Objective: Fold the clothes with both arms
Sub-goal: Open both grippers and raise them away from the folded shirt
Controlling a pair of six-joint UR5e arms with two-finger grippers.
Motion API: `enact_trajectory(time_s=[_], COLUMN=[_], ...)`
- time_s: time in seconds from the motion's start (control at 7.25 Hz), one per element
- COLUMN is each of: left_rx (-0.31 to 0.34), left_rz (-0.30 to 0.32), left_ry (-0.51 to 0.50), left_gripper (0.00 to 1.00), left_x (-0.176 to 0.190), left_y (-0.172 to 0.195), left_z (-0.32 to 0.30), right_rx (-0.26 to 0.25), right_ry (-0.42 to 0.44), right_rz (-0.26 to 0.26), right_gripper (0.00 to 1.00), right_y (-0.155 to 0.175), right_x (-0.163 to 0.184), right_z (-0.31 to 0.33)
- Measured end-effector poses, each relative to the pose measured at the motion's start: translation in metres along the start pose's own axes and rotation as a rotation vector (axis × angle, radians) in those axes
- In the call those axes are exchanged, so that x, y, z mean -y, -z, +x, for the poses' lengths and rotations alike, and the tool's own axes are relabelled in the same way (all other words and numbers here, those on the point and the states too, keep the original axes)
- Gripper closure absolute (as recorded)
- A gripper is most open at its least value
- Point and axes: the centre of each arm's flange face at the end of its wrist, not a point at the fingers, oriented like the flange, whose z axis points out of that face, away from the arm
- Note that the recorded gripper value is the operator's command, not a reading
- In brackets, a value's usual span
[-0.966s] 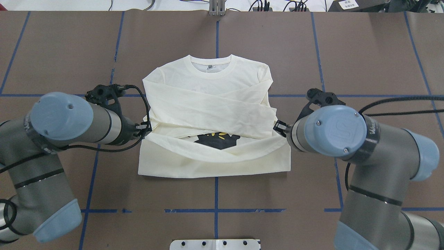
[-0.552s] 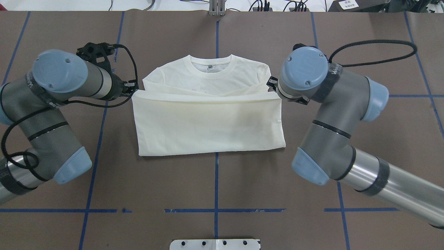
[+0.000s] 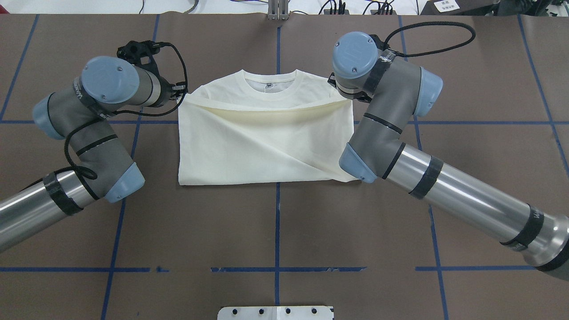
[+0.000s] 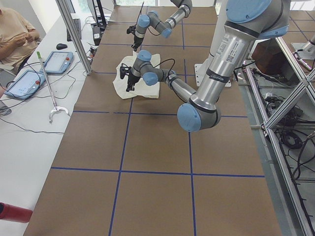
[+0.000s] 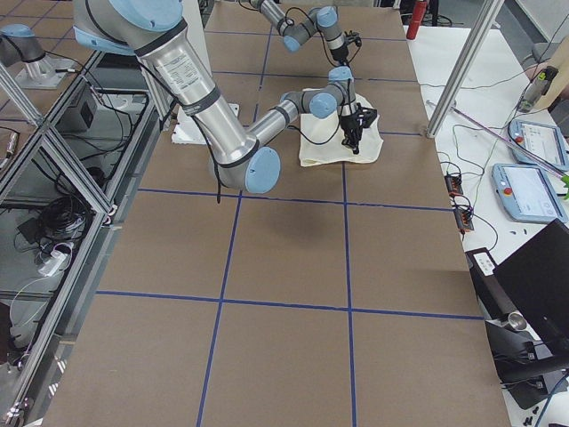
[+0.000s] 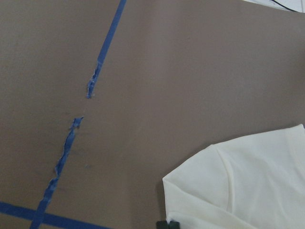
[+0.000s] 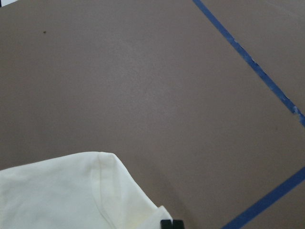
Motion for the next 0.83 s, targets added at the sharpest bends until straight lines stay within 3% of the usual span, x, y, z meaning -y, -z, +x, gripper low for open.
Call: enact_trajectory(time_s=[0.41, 0.69, 0.83], left_rx=[-0.010, -0.010, -0.013], left_rz=[0.020, 0.023, 0.024], left_ry=[0.000, 0.000, -0.001], left_gripper=[1.00, 0.72, 0.61], left_x=[0.000, 0.001, 0.001], left_y=[-0.031, -0.033, -0.032], left_z=[-0.014, -0.014, -0.013], right_rx=[0.006, 0.027, 0.026], right_ry=[0.057, 0.063, 0.063], right_rz=[0.010, 0.015, 0.015], right_gripper=[1.00, 1.00, 0.81], right_y=[-0.025, -0.032, -0.034], right_x=[0.019, 0.028, 0.029], right_z=[-0.013, -0.021, -0.023])
